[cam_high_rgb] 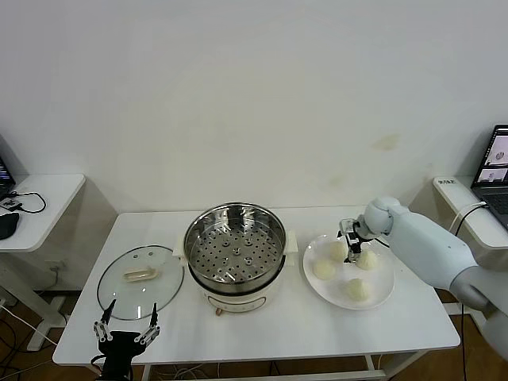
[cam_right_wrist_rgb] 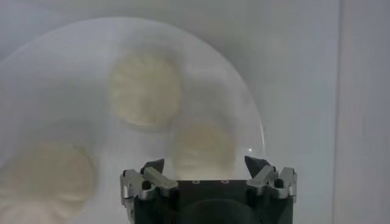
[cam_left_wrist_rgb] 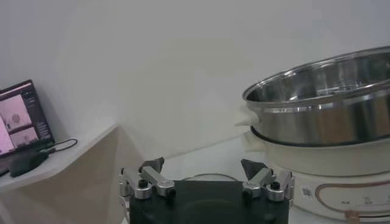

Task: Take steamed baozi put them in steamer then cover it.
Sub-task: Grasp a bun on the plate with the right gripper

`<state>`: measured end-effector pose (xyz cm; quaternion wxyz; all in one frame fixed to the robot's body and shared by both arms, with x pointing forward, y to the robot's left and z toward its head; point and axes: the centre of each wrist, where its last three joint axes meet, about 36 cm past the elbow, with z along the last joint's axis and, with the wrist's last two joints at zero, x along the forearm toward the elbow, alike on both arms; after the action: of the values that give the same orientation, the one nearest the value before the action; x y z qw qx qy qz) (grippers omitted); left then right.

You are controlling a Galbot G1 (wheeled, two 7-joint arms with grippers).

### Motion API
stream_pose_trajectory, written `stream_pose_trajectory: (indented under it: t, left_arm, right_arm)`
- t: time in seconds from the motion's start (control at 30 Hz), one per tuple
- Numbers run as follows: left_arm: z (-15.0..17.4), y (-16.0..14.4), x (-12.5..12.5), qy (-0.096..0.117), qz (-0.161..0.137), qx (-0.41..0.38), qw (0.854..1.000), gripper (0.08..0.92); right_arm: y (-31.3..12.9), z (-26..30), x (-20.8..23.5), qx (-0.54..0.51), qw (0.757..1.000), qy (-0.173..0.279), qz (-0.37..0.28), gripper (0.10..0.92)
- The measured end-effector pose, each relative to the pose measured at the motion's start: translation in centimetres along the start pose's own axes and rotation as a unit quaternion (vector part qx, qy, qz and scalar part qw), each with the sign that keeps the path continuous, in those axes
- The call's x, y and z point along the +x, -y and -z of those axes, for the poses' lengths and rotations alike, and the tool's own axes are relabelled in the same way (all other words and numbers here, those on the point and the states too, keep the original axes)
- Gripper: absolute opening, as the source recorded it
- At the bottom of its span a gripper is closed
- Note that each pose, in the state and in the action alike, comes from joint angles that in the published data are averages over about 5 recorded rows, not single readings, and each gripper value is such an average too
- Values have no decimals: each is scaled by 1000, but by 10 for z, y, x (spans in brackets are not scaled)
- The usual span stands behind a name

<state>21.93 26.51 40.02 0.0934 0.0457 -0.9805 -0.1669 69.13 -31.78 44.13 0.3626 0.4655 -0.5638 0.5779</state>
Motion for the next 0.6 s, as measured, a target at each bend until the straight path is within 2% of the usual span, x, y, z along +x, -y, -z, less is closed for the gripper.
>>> stream_pose_trajectory:
  t: [0.27,0.6]
  left_arm:
    - [-1,0,0,0,1,0,1000,823]
    - [0,-1,1,0,2,-1,1000,823]
  right_arm:
    - [1,1,-3,3,1000,-6,2,636]
    - [8,-3,11,7,1000,-10,5,603]
